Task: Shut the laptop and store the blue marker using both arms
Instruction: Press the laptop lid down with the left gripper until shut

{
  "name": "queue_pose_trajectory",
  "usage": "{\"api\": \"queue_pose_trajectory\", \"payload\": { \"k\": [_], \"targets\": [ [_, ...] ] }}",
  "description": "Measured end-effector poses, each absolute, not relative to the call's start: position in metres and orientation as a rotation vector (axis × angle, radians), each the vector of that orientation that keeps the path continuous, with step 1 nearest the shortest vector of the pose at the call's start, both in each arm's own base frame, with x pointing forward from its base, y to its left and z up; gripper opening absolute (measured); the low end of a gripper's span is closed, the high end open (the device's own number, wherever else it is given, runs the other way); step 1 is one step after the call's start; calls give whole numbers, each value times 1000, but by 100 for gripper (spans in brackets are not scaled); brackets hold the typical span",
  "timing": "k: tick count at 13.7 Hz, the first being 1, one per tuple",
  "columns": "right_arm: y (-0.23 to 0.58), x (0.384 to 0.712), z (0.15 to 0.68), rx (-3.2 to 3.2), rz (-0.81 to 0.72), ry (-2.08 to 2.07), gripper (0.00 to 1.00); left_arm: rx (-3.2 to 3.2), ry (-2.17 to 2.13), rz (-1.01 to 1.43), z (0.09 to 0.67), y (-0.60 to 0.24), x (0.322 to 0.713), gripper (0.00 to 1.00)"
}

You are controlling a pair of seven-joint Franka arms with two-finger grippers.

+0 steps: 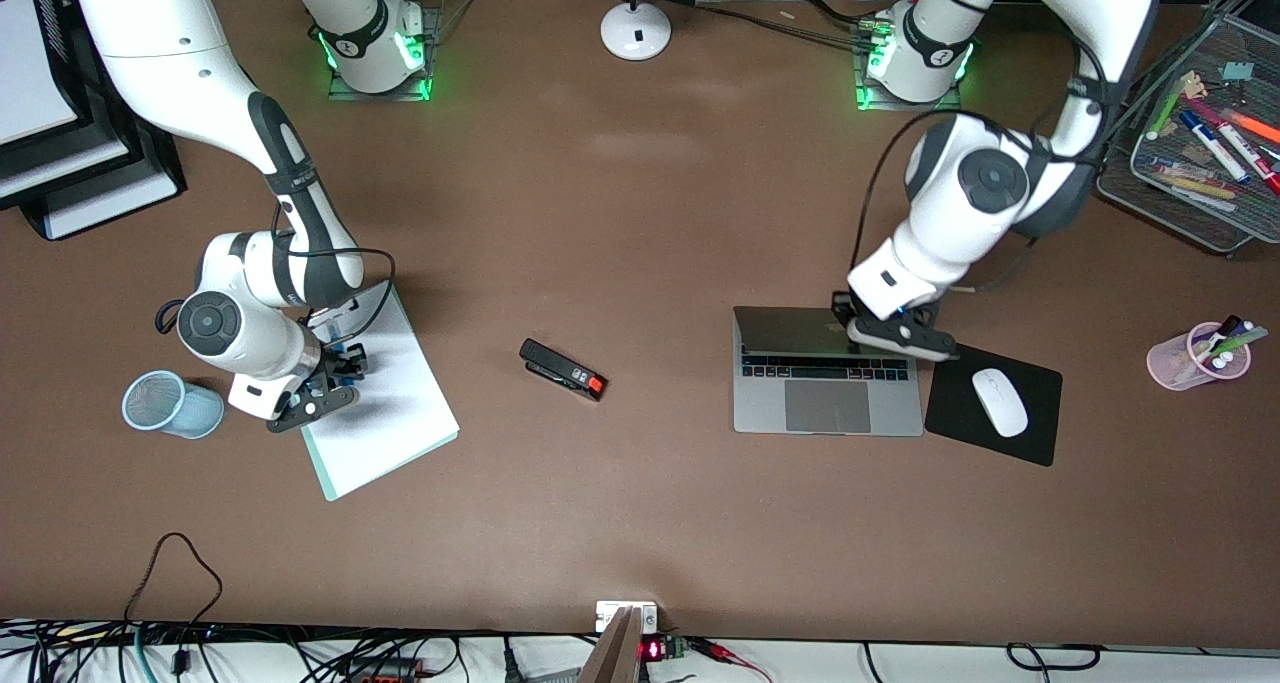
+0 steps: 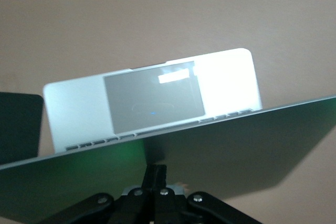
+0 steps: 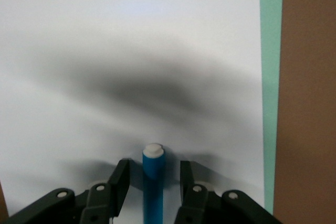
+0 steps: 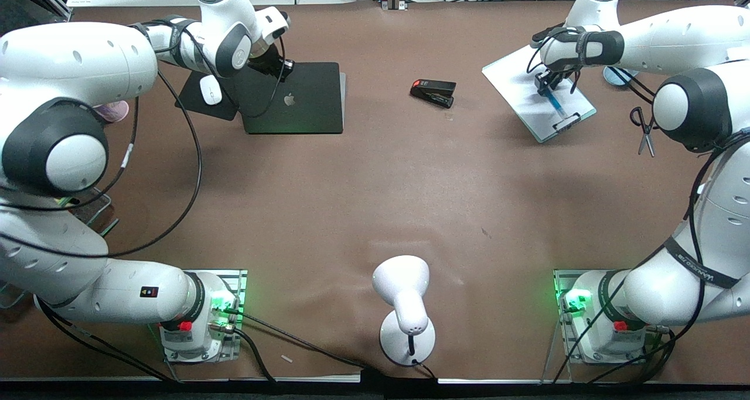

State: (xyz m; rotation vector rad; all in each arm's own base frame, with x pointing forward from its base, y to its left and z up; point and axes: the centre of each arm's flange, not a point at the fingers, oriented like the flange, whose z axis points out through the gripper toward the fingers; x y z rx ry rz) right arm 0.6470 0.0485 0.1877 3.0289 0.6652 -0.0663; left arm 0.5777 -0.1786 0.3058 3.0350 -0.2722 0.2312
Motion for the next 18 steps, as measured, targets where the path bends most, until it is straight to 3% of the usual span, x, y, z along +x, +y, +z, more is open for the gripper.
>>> {"api": "queue_pose_trajectory", "payload": {
  "k": [11, 15, 18],
  "targets": [
    [49, 647, 188, 3029, -65, 667, 41, 3048, -294, 208, 232, -172, 647, 1],
    [49, 646, 187, 3029, -71, 667, 35, 3048, -296, 210, 216, -171, 658, 1],
    [49, 646, 186, 3029, -72, 668, 24, 3036, -290, 240, 204, -171, 659, 1]
  ]
}}
